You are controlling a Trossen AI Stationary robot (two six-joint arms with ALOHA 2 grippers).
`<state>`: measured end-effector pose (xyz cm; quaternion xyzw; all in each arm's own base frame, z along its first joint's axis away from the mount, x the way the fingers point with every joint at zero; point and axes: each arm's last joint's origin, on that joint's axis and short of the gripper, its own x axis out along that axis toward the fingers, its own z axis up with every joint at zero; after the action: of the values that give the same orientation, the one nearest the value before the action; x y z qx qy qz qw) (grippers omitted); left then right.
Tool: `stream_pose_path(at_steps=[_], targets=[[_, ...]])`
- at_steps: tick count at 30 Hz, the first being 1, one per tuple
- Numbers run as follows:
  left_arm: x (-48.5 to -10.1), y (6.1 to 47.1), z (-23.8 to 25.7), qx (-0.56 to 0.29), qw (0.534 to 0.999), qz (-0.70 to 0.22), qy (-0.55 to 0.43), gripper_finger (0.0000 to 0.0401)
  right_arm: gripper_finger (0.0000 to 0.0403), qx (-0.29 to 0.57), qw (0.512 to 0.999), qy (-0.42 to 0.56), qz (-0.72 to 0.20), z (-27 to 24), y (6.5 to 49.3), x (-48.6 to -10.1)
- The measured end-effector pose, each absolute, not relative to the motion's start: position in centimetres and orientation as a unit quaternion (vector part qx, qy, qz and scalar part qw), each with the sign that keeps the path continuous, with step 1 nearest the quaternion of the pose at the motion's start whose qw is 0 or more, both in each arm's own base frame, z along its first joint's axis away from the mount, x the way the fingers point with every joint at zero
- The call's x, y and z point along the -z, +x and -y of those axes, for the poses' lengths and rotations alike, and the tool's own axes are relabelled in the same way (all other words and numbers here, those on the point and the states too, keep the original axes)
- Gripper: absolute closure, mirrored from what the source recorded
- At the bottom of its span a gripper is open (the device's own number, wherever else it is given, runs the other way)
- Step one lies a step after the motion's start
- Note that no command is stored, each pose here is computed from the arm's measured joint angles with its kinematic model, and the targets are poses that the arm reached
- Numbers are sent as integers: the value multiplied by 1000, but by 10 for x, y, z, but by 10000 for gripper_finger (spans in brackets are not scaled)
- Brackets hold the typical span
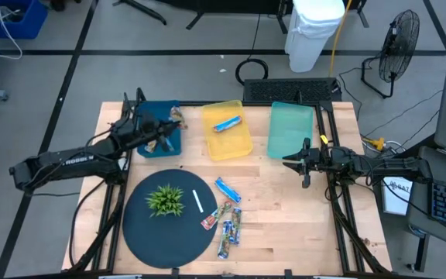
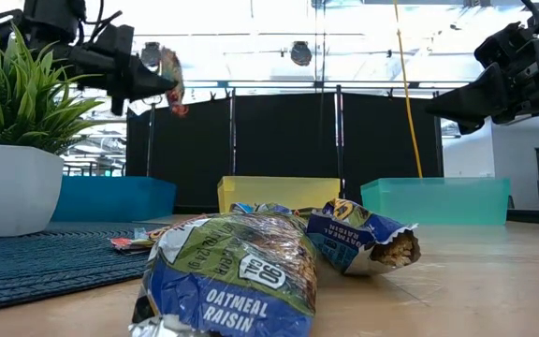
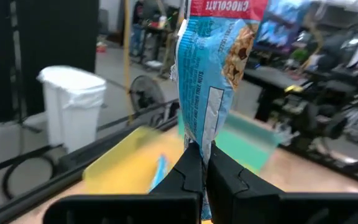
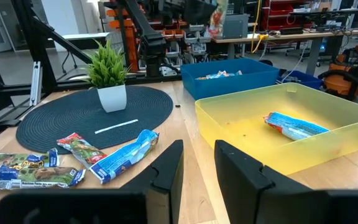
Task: Pick and place Granola Bars by type
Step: Put the red granola bar into the yellow bin
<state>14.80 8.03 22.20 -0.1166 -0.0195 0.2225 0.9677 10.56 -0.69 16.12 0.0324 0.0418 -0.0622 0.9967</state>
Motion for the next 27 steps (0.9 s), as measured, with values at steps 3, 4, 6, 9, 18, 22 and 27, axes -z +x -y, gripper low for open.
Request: stream_pose_path(at_steps=[3, 4, 6, 9, 18, 22, 27], targets=[[-223, 156, -77, -200, 974, 28, -105, 395, 321, 62, 997, 32, -42, 7, 106, -161], [-222, 159, -76, -194, 975, 26, -102, 395, 321, 62, 997, 32, -42, 7, 106, -161], [-218, 164, -75, -185, 977, 16, -102, 395, 319, 62, 997, 32, -42, 7, 106, -161], [-210, 172, -75, -179, 978, -4, -109, 395, 319, 62, 997, 32, -42, 7, 106, -161], [-200, 196, -78, -162, 977, 1, -136, 395, 319, 62, 997, 32, -42, 7, 106, -161], [-211, 217, -82, -137, 980, -12, -141, 395, 319, 62, 997, 32, -42, 7, 106, -161], [-223, 251, -91, -131, 980, -69, -133, 395, 321, 62, 997, 32, -42, 7, 106, -161]])
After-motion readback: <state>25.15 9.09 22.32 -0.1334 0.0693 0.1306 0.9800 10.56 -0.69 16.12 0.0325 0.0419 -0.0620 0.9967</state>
